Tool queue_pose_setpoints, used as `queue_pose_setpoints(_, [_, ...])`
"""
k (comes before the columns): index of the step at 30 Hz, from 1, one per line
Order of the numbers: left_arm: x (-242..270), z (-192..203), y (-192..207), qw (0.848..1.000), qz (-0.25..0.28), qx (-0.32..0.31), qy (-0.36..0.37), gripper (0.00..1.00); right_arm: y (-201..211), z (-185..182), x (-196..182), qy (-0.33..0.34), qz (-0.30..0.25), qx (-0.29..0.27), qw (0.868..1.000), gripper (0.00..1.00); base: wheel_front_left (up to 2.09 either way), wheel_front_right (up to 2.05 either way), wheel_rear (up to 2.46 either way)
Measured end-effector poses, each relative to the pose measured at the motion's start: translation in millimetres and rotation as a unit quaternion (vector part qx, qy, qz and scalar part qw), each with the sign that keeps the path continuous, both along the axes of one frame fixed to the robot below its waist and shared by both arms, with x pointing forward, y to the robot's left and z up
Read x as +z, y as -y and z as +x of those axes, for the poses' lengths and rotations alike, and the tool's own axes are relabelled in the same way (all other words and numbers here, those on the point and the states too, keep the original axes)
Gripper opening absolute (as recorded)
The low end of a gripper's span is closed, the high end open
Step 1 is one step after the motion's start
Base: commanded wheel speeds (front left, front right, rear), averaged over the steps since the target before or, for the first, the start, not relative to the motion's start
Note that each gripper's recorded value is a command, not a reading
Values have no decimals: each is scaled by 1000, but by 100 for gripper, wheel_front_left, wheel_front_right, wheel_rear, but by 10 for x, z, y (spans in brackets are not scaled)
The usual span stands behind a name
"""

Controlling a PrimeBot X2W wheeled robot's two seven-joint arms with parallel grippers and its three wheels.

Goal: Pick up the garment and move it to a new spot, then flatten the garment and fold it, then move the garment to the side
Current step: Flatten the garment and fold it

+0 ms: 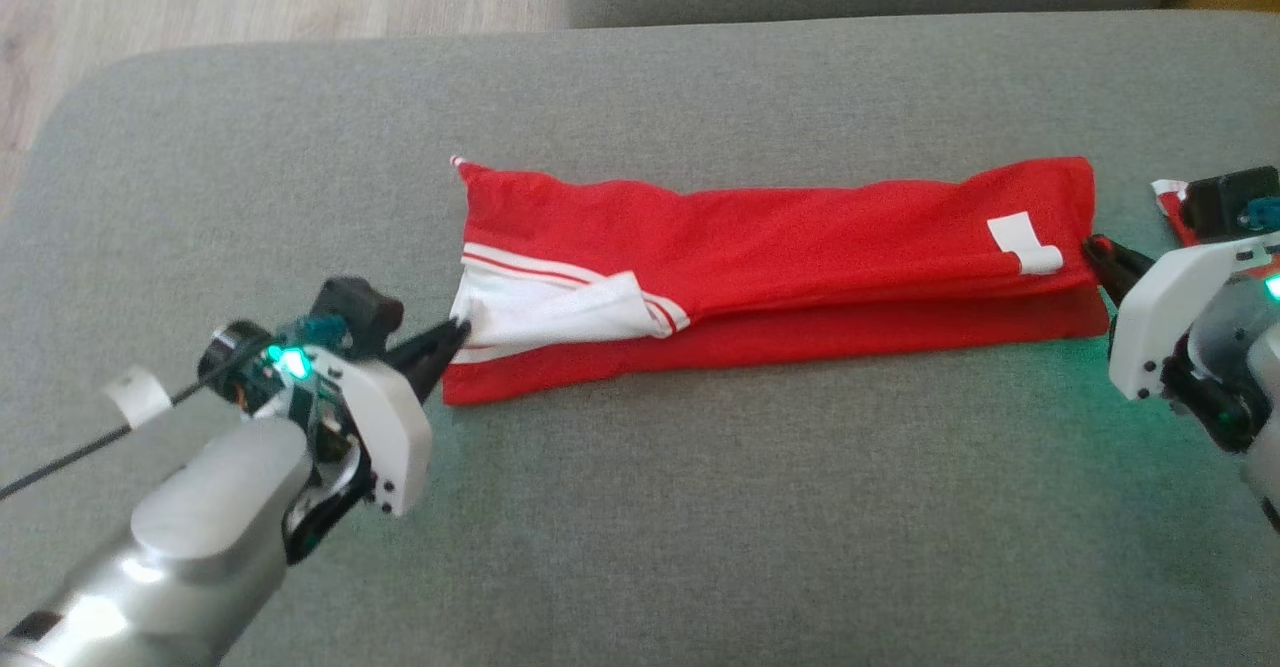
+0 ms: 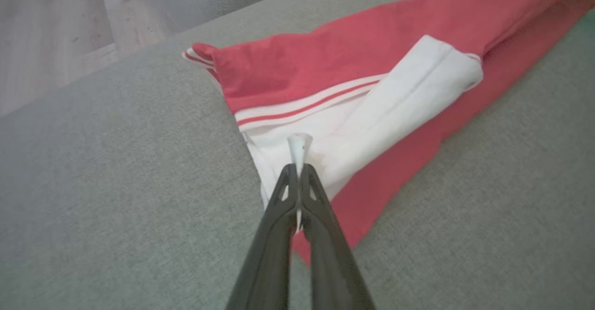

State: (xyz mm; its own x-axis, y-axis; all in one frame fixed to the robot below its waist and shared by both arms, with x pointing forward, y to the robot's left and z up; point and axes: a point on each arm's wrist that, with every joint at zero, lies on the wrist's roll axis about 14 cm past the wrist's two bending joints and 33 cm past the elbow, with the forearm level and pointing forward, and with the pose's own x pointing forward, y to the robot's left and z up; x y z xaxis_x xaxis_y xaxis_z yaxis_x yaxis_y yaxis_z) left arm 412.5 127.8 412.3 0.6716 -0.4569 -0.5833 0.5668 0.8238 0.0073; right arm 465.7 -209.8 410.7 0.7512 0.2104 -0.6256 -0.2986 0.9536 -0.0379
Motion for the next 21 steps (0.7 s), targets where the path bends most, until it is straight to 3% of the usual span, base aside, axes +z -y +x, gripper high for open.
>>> queue_pose_setpoints(16, [-174, -111, 67, 999, 17, -13, -38, 0, 23, -166, -246, -52, -31, 28, 998, 2, 0, 0, 0])
queue_pose_setpoints(17, [-189, -114, 69, 999, 19, -13, -41, 0, 36, -155, -246, -51, -30, 26, 998, 100, 0, 0, 0])
queue_pose_setpoints(18, [-197, -113, 74, 999, 19, -14, -42, 14, 59, -140, -240, -48, -30, 21, 998, 100, 0, 0, 0])
queue_pose_setpoints(20, [-195, -98, 79, 999, 19, -11, -39, 97, 113, -104, -207, -39, -27, 10, 999, 100, 0, 0, 0])
queue_pose_setpoints(21, [-182, -86, 79, 999, 18, -9, -35, 100, 142, -78, -174, -31, -24, 3, 999, 100, 0, 0, 0])
